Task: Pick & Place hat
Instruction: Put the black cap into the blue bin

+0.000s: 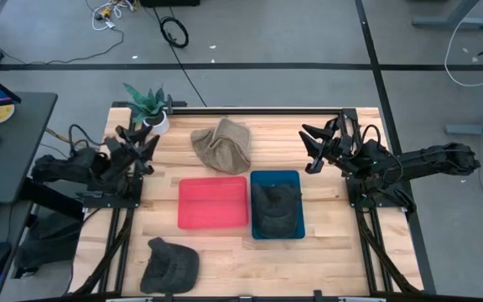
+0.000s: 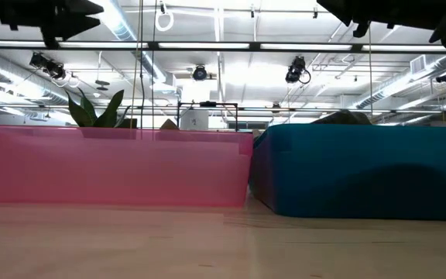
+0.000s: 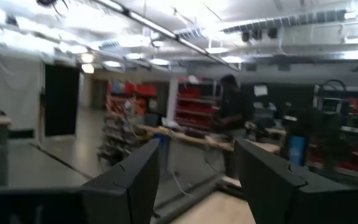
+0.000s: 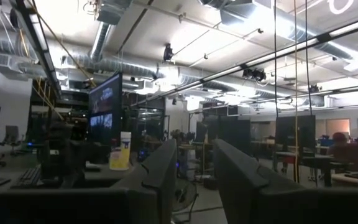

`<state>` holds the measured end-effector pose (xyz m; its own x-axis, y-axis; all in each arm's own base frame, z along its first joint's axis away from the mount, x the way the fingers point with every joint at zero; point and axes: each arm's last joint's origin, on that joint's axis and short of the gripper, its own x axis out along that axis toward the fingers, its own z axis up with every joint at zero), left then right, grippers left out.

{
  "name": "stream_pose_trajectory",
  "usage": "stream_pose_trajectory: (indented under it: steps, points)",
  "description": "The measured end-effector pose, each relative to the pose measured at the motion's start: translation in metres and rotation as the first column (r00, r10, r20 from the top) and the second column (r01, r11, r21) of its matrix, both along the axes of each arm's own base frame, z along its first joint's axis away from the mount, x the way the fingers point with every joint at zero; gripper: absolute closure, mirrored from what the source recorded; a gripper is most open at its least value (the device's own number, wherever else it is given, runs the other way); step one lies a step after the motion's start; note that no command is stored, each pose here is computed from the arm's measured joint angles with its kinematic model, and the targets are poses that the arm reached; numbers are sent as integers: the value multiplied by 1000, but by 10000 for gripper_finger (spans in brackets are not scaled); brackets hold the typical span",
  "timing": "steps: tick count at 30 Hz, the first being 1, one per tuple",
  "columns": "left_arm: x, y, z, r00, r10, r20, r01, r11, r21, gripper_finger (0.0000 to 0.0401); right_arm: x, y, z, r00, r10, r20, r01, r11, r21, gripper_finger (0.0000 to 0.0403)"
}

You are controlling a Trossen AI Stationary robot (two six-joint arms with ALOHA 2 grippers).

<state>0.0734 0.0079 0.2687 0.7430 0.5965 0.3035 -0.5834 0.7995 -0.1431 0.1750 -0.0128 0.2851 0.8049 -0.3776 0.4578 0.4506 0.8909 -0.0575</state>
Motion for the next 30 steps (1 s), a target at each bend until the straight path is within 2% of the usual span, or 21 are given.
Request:
stream_pose_trajectory:
  steps: [3,6,8,10,13,15,20,26,28,30]
  points:
    - [2,-2,9,996,-86,-23,85,995,-44,192,0,0,0,1000,0,-5,0,1000,0,292]
    - [7,-6,16,967,-256,-21,254,965,-64,192,1,0,-1,1000,0,-11,0,1000,0,292]
    - [10,-11,21,905,-425,9,425,903,-68,192,1,0,-1,1000,0,-15,0,1000,0,292]
    - [12,-17,27,806,-592,1,591,806,-29,192,1,0,-2,1000,0,-20,0,1000,0,292]
    - [14,-23,36,669,-743,-10,744,669,2,192,1,0,-2,1000,0,-28,0,1000,0,292]
    - [18,-26,37,607,-794,-30,794,607,-2,192,2,0,-3,999,0,-33,0,1000,0,292]
    - [31,-32,36,535,-841,-83,845,534,31,192,2,0,-5,999,1,-53,-1,1000,2,292]
    - [49,-41,36,392,-917,-79,920,392,16,192,3,0,-6,998,23,-52,-21,999,43,292]
    - [55,-45,33,365,-927,-84,930,367,-12,192,4,0,-7,998,33,-54,-29,998,62,292]
    - [59,-47,32,358,-931,-68,931,361,-45,192,4,0,-8,997,42,-61,-37,996,81,292]
